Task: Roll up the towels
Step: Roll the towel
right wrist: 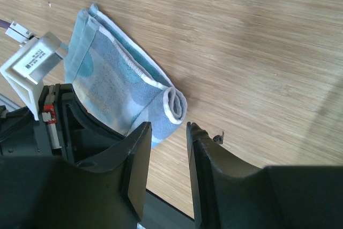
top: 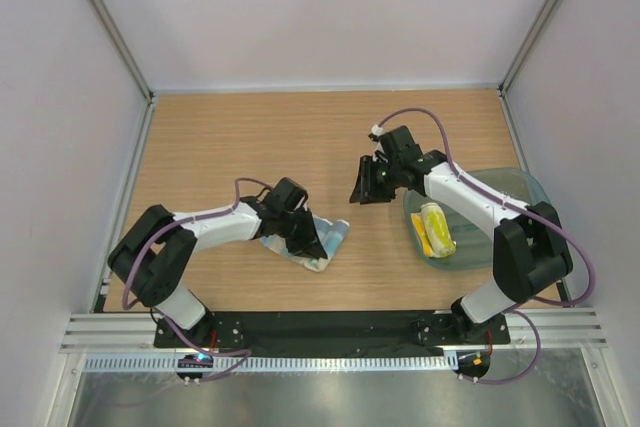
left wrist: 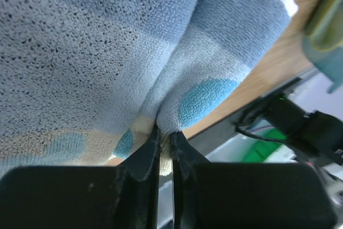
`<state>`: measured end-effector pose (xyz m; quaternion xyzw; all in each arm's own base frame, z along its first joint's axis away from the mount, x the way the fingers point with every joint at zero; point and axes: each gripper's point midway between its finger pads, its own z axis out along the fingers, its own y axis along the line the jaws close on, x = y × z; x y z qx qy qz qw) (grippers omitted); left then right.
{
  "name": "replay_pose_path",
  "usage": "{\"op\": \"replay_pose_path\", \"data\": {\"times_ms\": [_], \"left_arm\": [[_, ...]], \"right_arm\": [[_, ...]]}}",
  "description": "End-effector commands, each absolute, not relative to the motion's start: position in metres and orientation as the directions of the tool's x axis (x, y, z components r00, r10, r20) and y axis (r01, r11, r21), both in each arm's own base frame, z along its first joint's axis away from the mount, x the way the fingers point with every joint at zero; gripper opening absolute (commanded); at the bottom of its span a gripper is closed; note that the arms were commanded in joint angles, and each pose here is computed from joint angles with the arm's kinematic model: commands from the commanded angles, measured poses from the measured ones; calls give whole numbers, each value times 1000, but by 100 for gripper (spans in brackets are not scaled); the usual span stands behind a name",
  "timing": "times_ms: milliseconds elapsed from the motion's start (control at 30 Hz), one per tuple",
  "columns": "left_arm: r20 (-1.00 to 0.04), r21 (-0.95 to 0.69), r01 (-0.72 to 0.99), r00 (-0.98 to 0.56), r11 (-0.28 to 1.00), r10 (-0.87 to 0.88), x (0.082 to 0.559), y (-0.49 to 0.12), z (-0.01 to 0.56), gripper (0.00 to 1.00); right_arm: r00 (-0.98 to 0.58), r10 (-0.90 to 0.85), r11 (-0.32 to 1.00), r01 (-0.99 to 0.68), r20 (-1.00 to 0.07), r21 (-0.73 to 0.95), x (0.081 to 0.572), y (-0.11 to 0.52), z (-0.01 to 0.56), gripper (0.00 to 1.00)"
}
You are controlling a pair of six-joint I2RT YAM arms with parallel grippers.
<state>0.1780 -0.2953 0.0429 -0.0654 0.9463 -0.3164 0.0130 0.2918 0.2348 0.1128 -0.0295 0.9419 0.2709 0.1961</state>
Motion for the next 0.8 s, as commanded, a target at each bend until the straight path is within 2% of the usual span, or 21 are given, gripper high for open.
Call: {"op": "replay_pose_path", "data": {"times_ms": [0,200,467,767], "left_arm": [[77,-745,-164,-984,646,-160,182,-313,82,0],[141,-781,-244,-966,575,-218,193,-304,95,0],[248,-755,-386,-917,531,-314,191,-275,71,0],[292,-744,-467,-870,478,-397,196,-253,60,0]], "right_arm": [[-908,50,835,-190,-415,517,287,237,130,40],[-915,38,821,-201,-403,534,282,238,131,41],[-928,31,782,-208,-370,587,268,246,128,43],[-929,19,735,-237,-369,635,262,260,131,44]]}}
